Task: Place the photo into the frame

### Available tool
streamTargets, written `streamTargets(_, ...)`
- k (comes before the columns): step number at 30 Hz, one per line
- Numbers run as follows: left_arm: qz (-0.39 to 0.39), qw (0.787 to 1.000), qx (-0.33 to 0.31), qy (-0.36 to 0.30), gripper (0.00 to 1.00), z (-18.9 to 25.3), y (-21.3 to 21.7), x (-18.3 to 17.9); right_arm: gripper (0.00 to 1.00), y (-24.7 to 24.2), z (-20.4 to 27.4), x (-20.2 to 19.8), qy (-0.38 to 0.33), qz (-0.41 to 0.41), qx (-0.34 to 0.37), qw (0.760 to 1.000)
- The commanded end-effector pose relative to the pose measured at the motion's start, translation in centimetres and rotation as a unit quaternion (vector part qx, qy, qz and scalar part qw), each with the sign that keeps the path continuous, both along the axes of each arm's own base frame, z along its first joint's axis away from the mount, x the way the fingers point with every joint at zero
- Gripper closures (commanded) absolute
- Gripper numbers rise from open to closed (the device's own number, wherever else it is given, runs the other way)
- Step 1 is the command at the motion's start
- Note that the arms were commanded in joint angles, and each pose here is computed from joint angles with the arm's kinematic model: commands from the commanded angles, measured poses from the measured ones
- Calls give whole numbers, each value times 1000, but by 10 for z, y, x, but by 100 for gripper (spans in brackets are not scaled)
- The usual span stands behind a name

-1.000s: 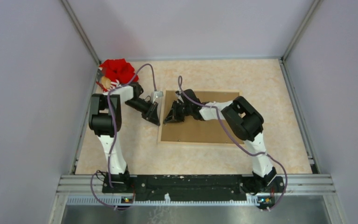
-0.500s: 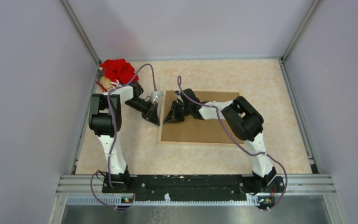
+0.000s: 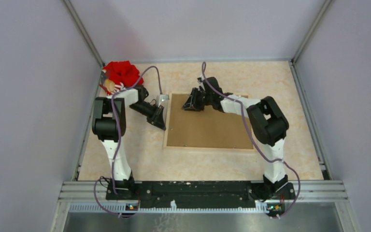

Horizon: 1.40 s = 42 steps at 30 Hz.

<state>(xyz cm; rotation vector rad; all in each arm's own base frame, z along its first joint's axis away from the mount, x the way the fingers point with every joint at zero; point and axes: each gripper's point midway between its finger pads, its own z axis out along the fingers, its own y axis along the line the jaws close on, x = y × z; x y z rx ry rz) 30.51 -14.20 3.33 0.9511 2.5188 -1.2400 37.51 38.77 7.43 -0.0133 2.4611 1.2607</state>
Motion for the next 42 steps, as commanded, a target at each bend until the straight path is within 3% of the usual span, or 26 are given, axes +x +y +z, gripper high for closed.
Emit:
streamTargets(1, -19, 999, 10, -43, 82, -2, 4, 6, 73, -36, 50, 19, -76, -42, -27, 996)
streamTargets(6, -59, 997, 21, -54, 82, -3, -6, -12, 51, -148, 39, 33, -58, -176, -90, 979)
streamTargets(12, -107, 991, 42, -68, 82, -4, -22, -30, 13, -299, 46, 31, -69, -370, -231, 897)
streamTargets(17, -117, 990, 45, -63, 82, -6, -25, -37, 4, -363, 35, 27, -48, -454, -270, 848)
streamTargets(23, -145, 986, 47, -62, 82, -11, -35, -49, 2, -370, -16, 43, 17, -442, -271, 855)
streamTargets(32, -176, 980, 61, -65, 82, -25, -46, -59, 2, -320, -40, 80, 49, -381, -167, 908)
streamTargets(38, -205, 975, 57, -68, 82, -29, -70, -65, 2, -236, -38, 117, 48, -277, -141, 949)
streamTargets(42, -243, 967, 51, -63, 81, -29, -97, -71, 1, -173, -47, 132, 46, -214, -153, 964)
